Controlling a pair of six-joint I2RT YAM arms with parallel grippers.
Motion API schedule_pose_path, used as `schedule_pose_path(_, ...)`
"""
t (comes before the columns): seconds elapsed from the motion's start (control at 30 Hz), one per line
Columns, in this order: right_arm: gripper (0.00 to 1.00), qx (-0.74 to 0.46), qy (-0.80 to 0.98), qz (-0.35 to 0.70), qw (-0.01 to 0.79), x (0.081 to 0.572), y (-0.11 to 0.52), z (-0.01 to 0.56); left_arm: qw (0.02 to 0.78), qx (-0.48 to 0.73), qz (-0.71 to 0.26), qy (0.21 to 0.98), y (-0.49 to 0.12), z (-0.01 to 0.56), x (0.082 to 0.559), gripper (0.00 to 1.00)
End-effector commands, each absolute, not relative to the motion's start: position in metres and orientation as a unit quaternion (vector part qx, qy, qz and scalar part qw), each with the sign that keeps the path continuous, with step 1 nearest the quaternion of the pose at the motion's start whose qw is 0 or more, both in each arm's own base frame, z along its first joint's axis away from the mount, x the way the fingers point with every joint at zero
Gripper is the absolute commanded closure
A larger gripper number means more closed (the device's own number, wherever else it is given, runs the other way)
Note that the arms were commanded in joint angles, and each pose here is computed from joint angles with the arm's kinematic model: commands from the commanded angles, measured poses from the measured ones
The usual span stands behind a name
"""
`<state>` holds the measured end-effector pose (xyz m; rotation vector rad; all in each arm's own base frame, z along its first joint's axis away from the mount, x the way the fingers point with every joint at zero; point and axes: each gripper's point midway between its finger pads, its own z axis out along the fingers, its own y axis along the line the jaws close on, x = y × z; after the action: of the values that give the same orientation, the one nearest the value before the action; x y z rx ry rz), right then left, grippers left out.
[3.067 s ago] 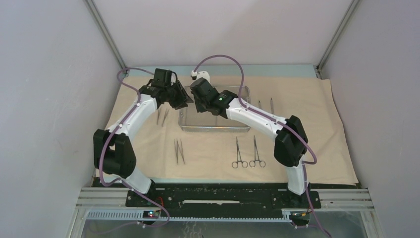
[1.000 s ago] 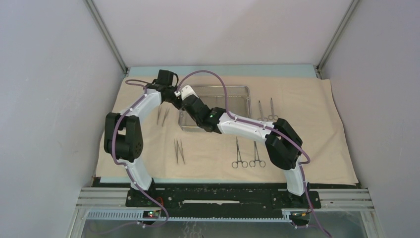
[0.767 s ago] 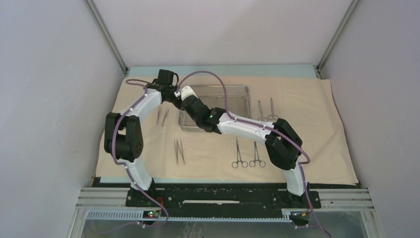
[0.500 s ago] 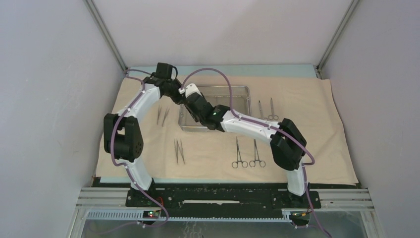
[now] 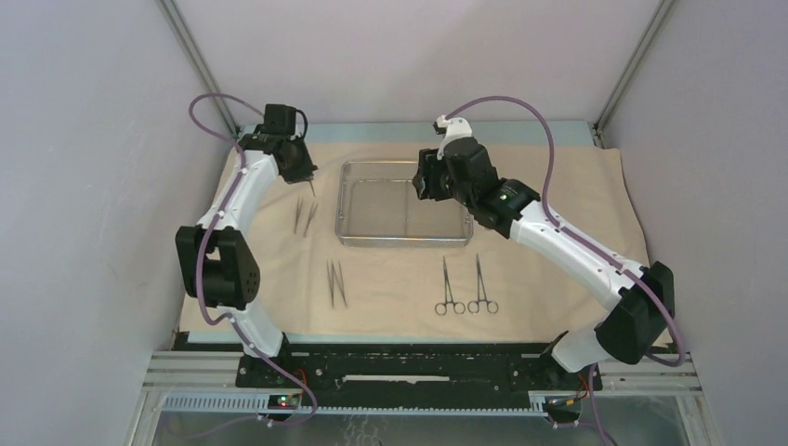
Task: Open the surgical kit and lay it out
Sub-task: Place the medical item in the surgical kit.
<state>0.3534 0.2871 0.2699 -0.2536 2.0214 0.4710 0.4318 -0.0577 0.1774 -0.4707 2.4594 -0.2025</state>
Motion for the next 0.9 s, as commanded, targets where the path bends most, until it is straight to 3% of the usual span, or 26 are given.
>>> schedule_pose_path(0.0,0.41,-0.096,0.830,0.248,0.490,0.338,0.290,0.280,0.323,-0.118,0.012,0.939,-0.029,0.177,0.438,1.00)
schedule_pose_path(0.27,0.41,-0.092,0.820,0.263,0.500,0.338,0.282,0.294,0.285,-0.075,0.047,0.955,-0.023,0.131,0.445,0.94)
schedule_pose_path(0.87,0.41,-0.067,0.822,0.270,0.498,0.354,0.264,0.295,0.206,-0.021,0.027,0.978,-0.057,0.046,0.439,0.96)
